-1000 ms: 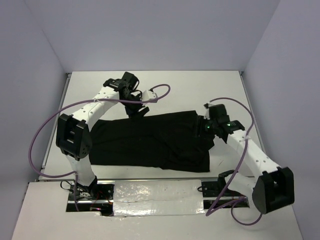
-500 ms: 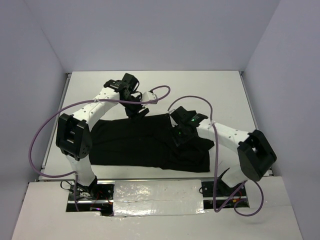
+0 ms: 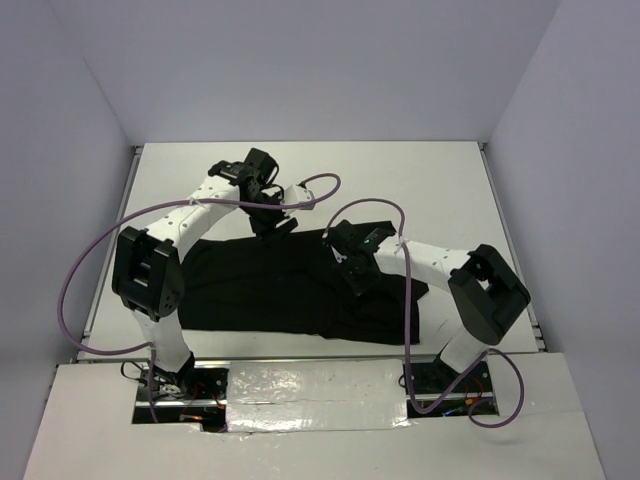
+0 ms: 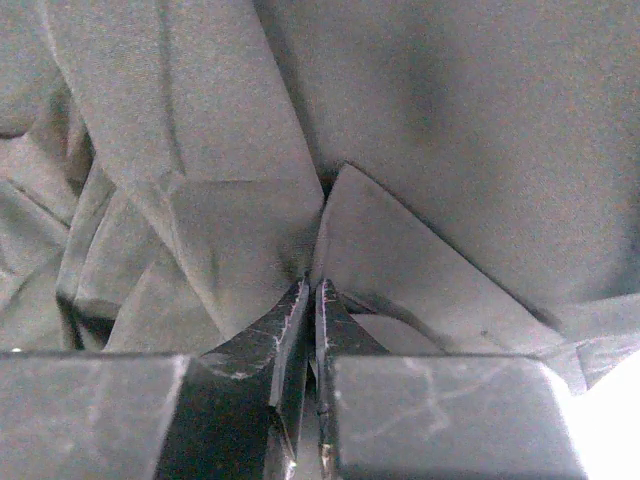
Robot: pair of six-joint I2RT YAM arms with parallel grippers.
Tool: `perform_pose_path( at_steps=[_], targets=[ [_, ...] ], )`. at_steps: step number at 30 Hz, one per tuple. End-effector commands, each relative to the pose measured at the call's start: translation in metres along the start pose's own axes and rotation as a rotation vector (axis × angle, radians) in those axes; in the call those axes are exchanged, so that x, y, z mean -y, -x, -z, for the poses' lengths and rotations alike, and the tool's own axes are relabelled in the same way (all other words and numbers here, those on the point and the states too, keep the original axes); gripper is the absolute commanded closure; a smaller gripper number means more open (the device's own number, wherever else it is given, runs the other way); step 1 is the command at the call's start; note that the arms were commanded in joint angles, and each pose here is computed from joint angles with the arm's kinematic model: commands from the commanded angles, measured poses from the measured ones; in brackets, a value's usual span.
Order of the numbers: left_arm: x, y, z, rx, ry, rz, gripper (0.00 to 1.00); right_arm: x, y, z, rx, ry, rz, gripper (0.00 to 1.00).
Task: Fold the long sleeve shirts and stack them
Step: Fold the shirt
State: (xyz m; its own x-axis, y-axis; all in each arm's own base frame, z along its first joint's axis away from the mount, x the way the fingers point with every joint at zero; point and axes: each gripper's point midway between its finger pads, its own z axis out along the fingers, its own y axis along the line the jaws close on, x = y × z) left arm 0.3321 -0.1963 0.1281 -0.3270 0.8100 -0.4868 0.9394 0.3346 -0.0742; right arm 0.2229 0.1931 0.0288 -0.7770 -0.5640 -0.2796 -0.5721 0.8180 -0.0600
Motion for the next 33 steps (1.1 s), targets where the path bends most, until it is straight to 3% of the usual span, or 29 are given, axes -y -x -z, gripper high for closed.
perform_pose_path(
  at_steps=[1, 6, 8, 15, 16, 19, 23, 33],
  targets=[
    [0.004, 0.008, 0.011, 0.028, 0.01, -0.019, 0.32, 0.0, 0.021, 0.024, 0.08, -0.002, -0.031, 0.9],
    [0.005, 0.011, 0.011, 0.037, 0.0, -0.021, 0.32, -0.007, 0.019, 0.039, 0.089, 0.042, -0.057, 0.92],
    [0.005, 0.014, 0.011, 0.045, -0.003, -0.02, 0.33, -0.008, 0.019, 0.045, 0.105, 0.05, -0.07, 1.0],
    [0.01, 0.034, 0.014, 0.107, -0.026, -0.01, 0.4, -0.005, 0.023, 0.066, 0.182, 0.057, -0.117, 1.0],
    [0.012, 0.036, 0.014, 0.115, -0.033, -0.002, 0.42, -0.004, 0.022, 0.066, 0.183, 0.051, -0.123, 1.0],
    [0.021, 0.051, 0.018, 0.16, -0.075, 0.023, 0.62, 0.004, 0.025, 0.075, 0.24, 0.008, -0.203, 1.0],
    [0.048, 0.081, 0.031, 0.281, -0.217, 0.048, 0.71, 0.011, 0.044, 0.107, 0.493, 0.032, -0.302, 1.0],
    [0.101, 0.092, -0.024, 0.191, -0.396, 0.032, 0.66, -0.009, 0.024, 0.054, 0.411, 0.107, -0.375, 0.88]
  ],
)
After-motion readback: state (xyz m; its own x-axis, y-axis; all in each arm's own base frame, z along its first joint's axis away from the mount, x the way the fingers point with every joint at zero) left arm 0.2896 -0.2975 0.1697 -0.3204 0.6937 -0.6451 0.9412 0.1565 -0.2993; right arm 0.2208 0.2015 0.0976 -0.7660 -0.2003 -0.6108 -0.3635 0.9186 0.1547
